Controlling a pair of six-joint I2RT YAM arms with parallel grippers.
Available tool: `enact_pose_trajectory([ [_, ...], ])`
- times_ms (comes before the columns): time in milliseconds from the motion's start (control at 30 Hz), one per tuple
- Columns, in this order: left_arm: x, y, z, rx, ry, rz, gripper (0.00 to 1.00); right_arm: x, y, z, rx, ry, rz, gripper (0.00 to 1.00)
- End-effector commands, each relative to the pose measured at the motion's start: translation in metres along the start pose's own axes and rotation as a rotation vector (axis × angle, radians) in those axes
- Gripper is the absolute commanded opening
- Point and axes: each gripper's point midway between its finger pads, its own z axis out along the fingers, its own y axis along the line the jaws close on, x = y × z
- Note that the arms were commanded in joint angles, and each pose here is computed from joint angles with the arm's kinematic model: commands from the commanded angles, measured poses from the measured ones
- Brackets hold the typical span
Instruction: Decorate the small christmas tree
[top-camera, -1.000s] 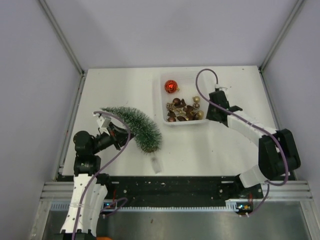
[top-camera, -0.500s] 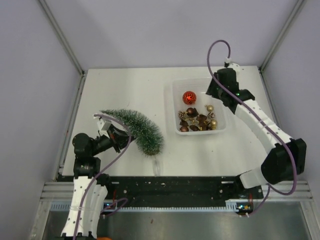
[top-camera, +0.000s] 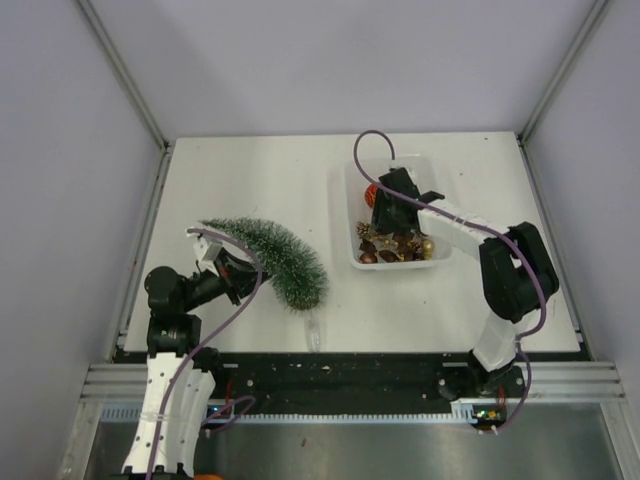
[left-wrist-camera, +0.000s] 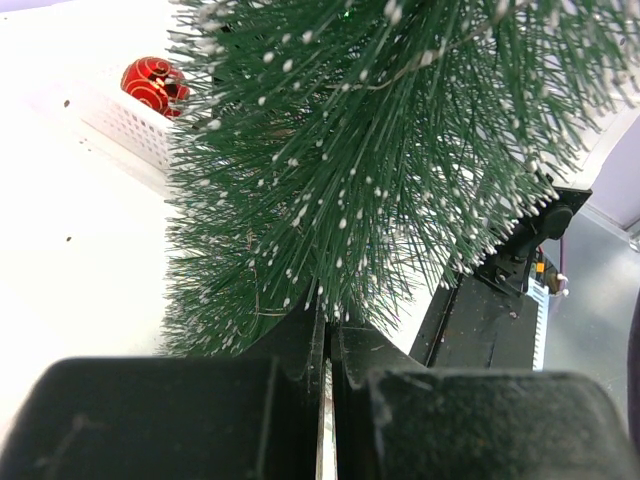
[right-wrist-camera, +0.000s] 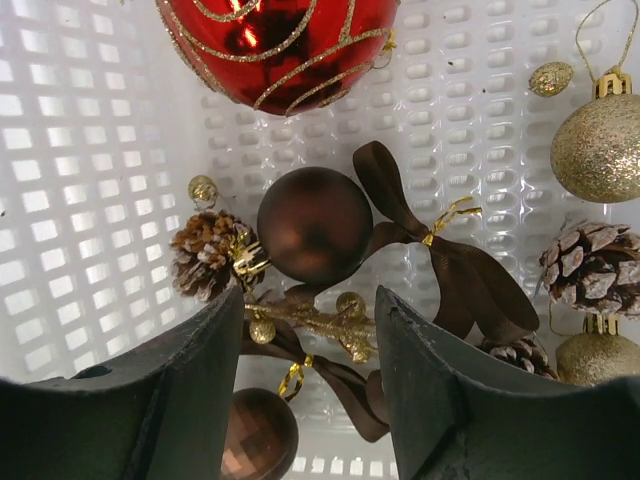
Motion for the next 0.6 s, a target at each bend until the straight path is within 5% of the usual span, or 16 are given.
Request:
enact_pose_trajectory([
  [0, -0.009, -0.002, 0.000, 0.005, -0.024, 0.068, 0.00, -0.009, 0.007, 0.013, -0.025, -0.041, 0.061, 0.54],
  [567, -0.002, -0.007, -0.003, 0.027, -0.014, 0.087, 0.00, -0.021, 0.013, 0.028, -0.030, -0.106, 0.123, 0.51],
])
